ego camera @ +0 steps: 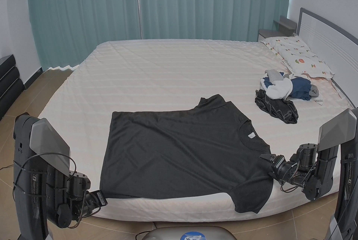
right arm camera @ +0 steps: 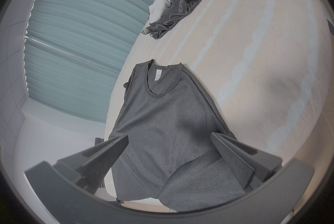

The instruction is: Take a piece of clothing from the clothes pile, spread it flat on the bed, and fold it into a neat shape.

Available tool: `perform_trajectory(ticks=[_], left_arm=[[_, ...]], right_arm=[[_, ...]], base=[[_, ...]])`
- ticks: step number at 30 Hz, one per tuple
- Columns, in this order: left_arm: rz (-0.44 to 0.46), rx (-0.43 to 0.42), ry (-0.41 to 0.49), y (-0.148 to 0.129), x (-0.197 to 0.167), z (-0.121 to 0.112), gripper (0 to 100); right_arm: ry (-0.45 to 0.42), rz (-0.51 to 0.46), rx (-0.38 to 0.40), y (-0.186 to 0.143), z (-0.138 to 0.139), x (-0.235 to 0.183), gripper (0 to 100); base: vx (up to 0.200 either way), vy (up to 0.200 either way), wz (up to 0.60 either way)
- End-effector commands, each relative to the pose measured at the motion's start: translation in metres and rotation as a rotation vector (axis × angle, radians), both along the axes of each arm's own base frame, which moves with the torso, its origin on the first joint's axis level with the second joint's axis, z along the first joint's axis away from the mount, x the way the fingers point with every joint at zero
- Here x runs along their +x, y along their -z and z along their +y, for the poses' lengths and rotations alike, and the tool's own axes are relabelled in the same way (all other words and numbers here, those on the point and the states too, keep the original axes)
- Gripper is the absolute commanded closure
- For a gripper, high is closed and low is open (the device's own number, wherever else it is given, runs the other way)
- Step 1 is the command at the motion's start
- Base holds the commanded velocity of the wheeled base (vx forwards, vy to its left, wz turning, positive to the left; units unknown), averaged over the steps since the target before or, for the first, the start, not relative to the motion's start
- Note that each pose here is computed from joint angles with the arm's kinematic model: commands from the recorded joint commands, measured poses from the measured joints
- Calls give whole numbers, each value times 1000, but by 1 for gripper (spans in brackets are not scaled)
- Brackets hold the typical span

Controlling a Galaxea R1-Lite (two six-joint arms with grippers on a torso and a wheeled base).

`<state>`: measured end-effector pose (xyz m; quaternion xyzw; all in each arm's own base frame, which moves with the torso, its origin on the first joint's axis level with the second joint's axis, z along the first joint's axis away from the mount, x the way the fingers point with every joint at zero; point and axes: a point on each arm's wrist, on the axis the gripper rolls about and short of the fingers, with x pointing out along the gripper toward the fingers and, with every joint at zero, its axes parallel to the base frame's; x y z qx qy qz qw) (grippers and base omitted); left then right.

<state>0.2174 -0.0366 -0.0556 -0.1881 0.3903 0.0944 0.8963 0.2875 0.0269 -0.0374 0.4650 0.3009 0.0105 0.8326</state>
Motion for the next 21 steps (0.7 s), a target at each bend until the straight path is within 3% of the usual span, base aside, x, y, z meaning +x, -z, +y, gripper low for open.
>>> perform_trajectory(ticks=[1,6,9,11,13,15,16,21], left_arm=[[-16,-5,-11,-1,2,2,0],[-61,-37,-52,-10,7,13,0],[-137,-166,1,-31,10,25,0],[-137,-166,1,-31,10,25,0],[-185,-267,96,-35,23,31,0],[-185,-267,96,-35,23,31,0],[-193,-287,140,-31,30,31,0],[-154,-176,287,-9,35,29,0]], right_arm=[[-1,-16,1,-2,0,1,0],[-1,-16,1,-1,0,1,0],[-2,-16,1,-1,1,2,0],[-2,-16,1,-1,1,2,0],[-2,-16,1,-1,1,2,0],[-2,-16,1,-1,1,2,0],[-2,-16,1,-1,1,2,0],[-3,-16,0,0,1,2,0]], base=[[0,0,0],[0,0,0],[0,0,0],[0,0,0],[0,0,0],[0,0,0],[0,0,0],[0,0,0]])
